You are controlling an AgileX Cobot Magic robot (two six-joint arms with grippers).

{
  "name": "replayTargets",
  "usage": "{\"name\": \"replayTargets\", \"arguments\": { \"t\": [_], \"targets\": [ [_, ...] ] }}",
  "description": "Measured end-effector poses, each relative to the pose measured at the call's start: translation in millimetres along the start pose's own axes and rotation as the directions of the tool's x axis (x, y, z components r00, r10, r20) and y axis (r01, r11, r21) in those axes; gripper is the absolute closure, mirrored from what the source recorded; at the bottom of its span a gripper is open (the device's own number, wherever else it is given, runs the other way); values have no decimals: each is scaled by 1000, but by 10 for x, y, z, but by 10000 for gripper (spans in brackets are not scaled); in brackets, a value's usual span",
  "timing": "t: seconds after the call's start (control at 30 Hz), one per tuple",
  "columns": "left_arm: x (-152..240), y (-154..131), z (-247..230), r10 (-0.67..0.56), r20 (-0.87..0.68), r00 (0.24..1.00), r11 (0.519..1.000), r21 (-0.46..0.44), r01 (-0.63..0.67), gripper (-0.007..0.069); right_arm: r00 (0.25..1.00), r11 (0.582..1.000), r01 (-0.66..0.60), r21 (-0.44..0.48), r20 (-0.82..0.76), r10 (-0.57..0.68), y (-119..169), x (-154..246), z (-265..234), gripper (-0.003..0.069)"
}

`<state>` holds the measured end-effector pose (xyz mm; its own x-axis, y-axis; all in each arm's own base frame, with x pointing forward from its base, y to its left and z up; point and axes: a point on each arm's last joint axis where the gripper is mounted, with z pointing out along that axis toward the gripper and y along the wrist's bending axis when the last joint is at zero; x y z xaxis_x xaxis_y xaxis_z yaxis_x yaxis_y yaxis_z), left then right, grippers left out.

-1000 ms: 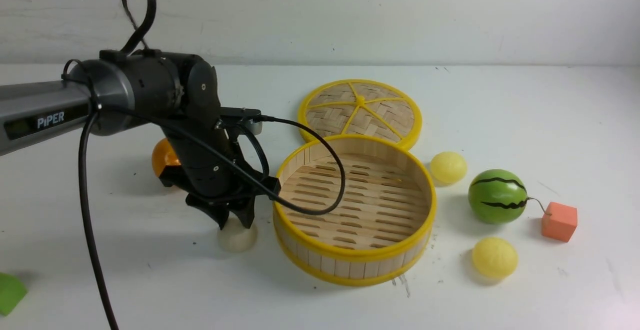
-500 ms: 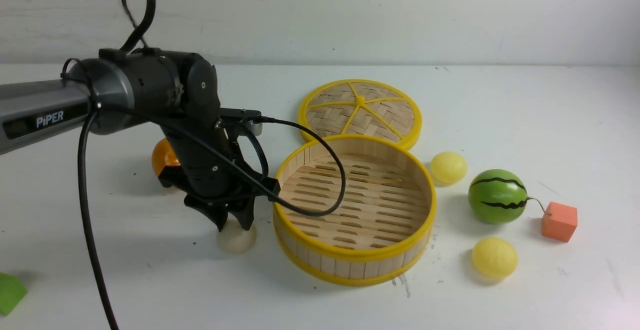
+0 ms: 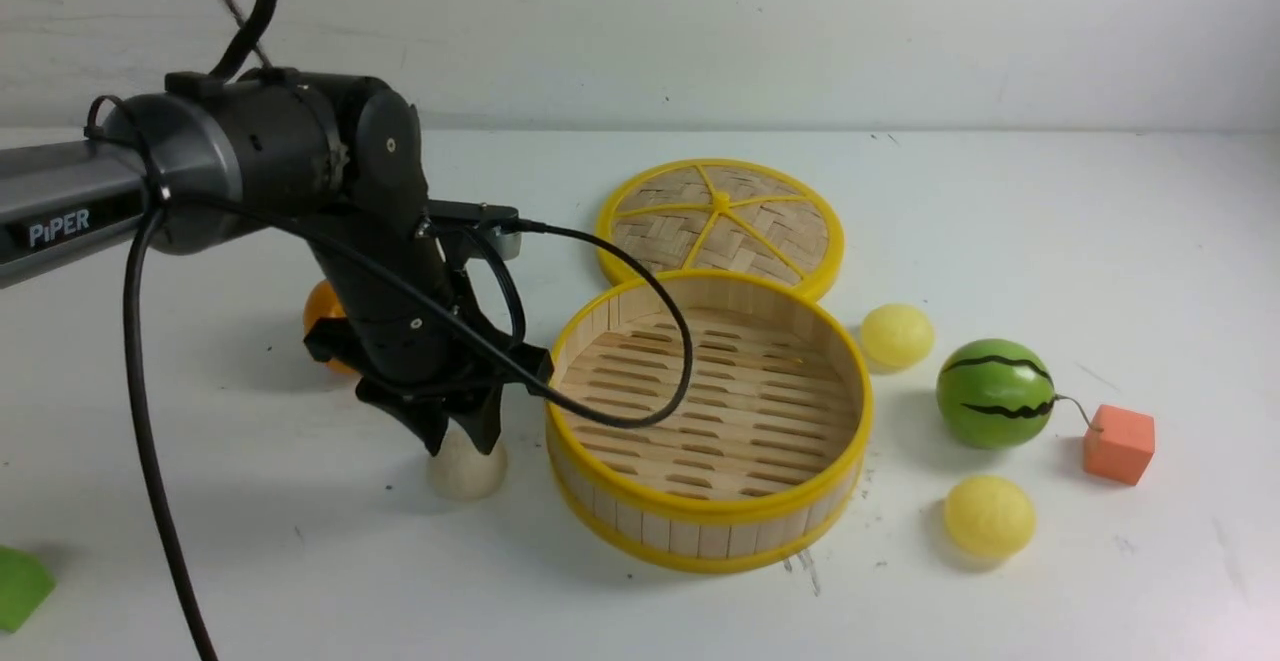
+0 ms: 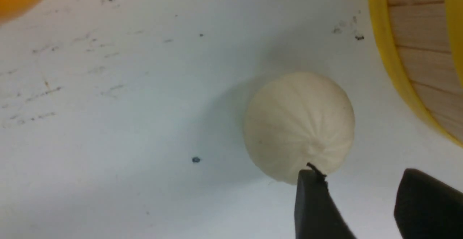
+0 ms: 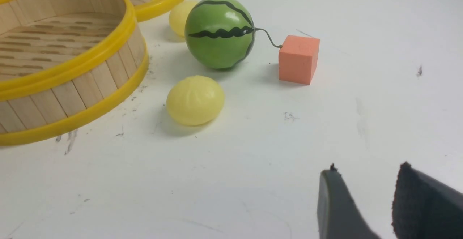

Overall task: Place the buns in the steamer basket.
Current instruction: Use the left arm to grab a steamed stuffed bun

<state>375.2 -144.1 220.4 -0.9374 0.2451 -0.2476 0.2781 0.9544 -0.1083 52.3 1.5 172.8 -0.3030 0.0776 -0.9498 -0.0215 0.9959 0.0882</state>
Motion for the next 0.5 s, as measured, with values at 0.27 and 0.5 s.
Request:
{"name": "replayTargets", "arguments": {
  "t": [0.27,0.5],
  "targets": [
    [-27,32,154,13,-2,1000,1000,-23,-13,316,1000,1000,0,0,0,0,0,0,0,418],
    [-27,49,294,15,-25,1000,999,-30,-16,316,1000,1000,0,0,0,0,0,0,0,418]
  ]
}}
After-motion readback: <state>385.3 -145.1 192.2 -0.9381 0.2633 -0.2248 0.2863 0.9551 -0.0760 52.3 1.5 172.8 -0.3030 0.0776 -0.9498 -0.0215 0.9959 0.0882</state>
